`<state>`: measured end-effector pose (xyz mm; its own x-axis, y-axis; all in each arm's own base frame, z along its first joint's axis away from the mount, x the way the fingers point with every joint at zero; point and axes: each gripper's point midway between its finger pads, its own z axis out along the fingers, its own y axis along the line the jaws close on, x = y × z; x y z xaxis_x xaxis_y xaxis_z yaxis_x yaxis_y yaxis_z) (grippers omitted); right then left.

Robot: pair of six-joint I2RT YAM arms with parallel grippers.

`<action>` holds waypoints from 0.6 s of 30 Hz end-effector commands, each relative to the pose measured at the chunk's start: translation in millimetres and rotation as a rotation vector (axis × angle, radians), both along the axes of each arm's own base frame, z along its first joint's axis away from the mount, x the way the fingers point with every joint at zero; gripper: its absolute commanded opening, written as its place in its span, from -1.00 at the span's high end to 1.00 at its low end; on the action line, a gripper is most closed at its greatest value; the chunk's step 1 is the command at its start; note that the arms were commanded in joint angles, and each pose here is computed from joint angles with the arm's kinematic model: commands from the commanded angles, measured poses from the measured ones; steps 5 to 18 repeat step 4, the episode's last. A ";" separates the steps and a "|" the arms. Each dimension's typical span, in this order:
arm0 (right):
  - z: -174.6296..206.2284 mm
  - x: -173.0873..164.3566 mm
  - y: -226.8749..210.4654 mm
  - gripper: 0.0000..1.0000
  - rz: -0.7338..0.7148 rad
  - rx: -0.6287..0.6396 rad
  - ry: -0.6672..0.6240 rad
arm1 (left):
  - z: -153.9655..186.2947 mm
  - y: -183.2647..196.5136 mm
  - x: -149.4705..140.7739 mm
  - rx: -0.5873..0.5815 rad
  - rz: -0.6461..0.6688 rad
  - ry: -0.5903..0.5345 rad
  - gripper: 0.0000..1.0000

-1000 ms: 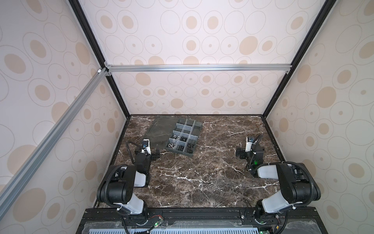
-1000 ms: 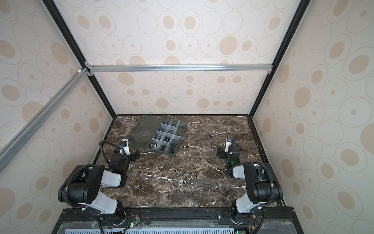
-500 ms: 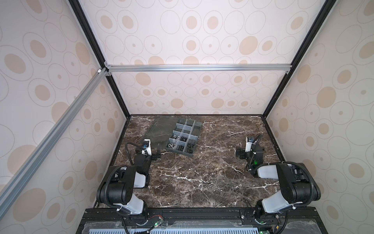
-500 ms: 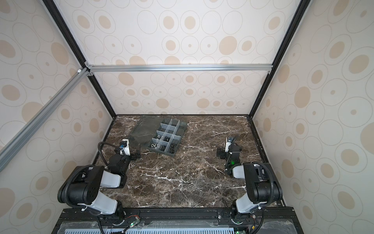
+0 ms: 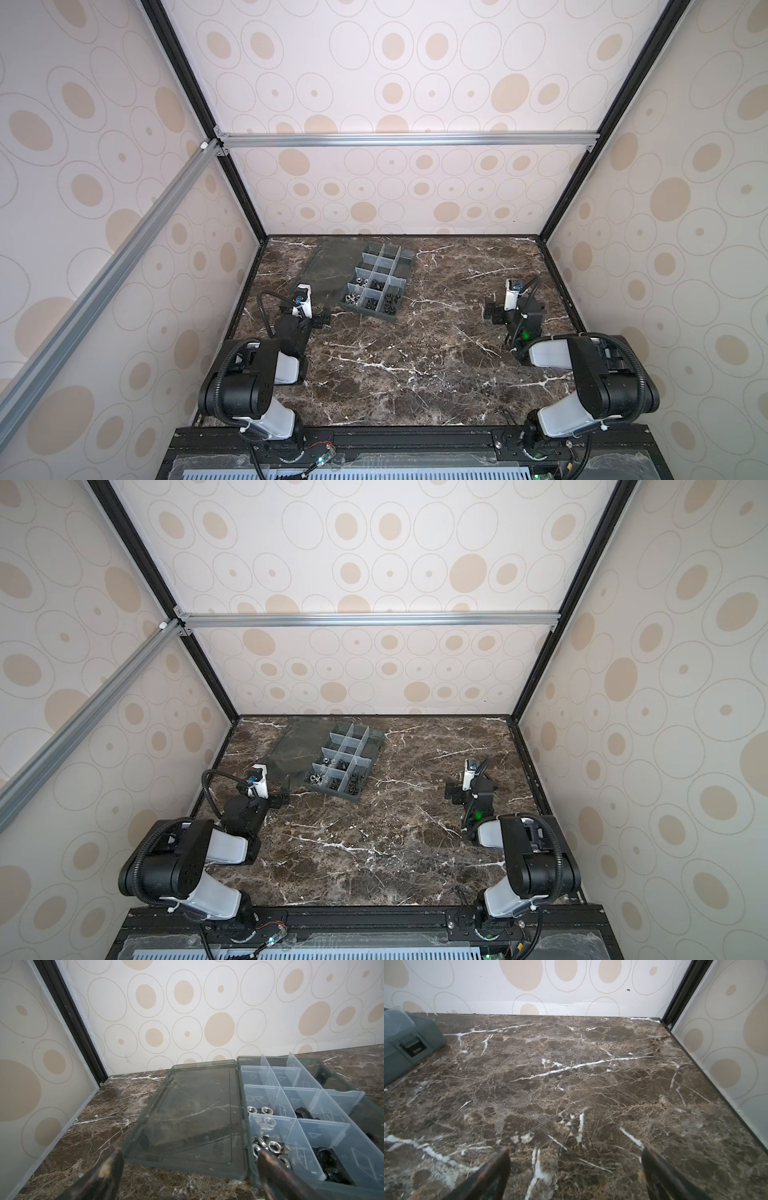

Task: Sort the screws and nuts into containers
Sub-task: Reset both arms

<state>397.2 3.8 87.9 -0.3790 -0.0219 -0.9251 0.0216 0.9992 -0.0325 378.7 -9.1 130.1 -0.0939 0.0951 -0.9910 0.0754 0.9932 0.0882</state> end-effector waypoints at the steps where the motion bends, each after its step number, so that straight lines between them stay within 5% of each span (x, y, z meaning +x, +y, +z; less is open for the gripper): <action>1: -2.6 0.7 -2.9 -1.00 -0.020 -0.010 0.020 | -5.2 5.8 2.4 0.001 0.037 0.026 -1.00; 18: -2.8 0.9 -3.1 -1.00 -0.021 -0.012 0.016 | -5.0 16.2 1.6 -0.016 0.105 0.026 -1.00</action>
